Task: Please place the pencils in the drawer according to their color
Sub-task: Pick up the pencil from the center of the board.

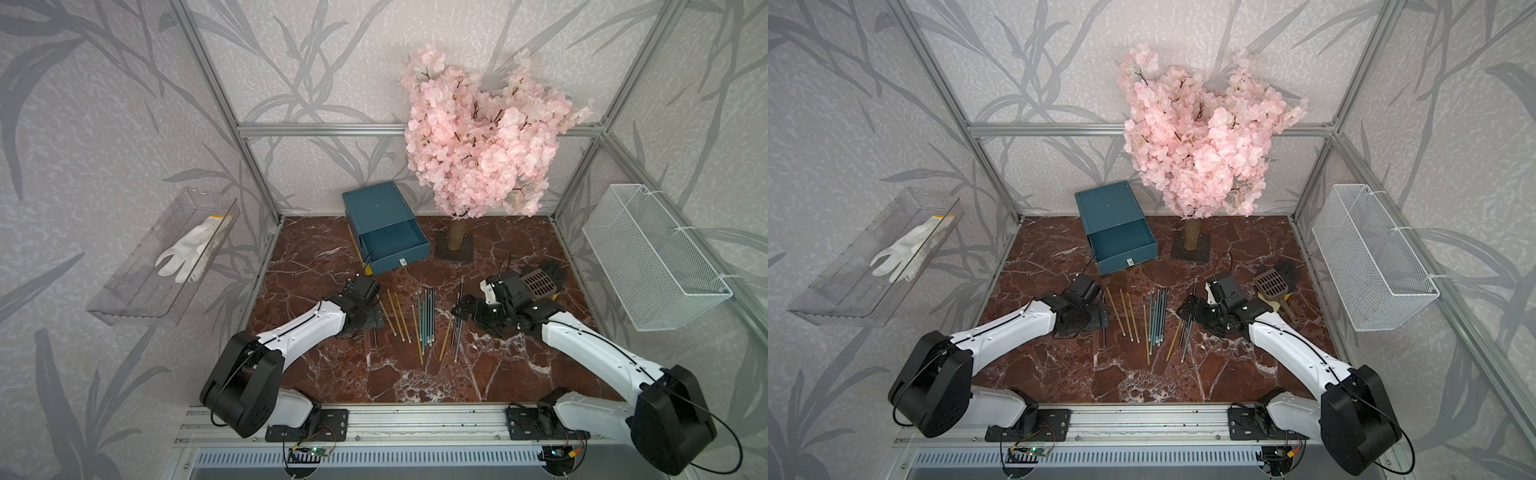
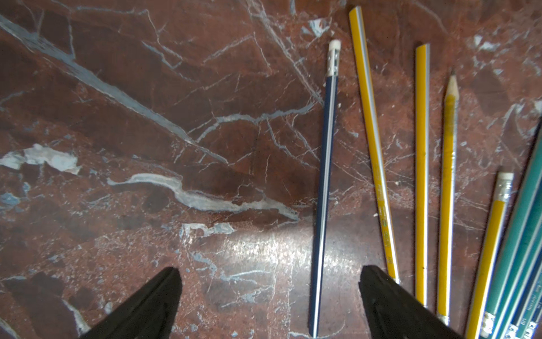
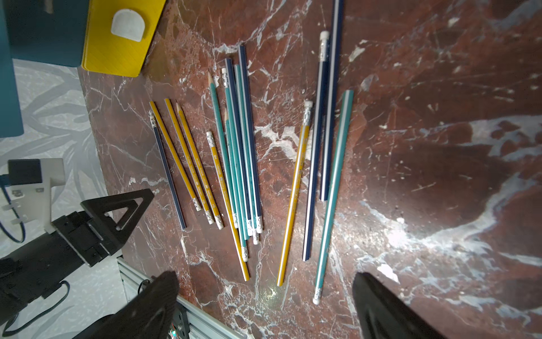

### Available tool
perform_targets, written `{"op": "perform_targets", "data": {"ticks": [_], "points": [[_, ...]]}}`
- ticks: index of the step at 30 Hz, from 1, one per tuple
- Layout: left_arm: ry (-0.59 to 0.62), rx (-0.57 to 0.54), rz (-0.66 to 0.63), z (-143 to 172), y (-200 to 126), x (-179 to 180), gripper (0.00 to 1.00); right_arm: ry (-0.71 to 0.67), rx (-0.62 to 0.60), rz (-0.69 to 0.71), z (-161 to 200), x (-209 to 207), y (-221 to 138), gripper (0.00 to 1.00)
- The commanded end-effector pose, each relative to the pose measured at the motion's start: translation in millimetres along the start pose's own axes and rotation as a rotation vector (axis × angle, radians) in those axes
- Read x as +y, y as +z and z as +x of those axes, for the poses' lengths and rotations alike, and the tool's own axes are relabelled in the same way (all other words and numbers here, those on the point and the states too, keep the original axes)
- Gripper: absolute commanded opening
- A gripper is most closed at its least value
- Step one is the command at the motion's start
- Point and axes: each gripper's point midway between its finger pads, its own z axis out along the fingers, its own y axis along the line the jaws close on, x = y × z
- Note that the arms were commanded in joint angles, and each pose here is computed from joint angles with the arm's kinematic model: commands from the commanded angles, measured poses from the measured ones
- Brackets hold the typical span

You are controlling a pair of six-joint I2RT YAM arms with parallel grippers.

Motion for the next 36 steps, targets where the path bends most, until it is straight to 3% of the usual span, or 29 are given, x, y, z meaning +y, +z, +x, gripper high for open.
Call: {"op": "perform_targets", "data": {"ticks": [1, 14, 28, 36], "points": [[0.016, 0.029, -0.041, 9.3, 7.6, 6.2, 0.96, -0.012, 0.005, -0.022, -1.3, 12.8, -5.0, 0.95], [0.070, 0.011, -0.049, -11.4, 29.2, -13.4, 0.75, -0.008, 0.013, -0.032, 2.7, 17.7, -1.7, 0.94], [0.086, 0.050, -0.052, -9.3, 45.4, -20.0, 0.73, -0.009, 0.010, -0.027, 1.4, 18.7, -1.6, 0.94], [0.081, 0.072, -0.065, -3.8, 51.5, -17.7, 0.54, -0.016, 0.004, -0.029, -0.6, 21.3, -3.5, 0.94]]}}
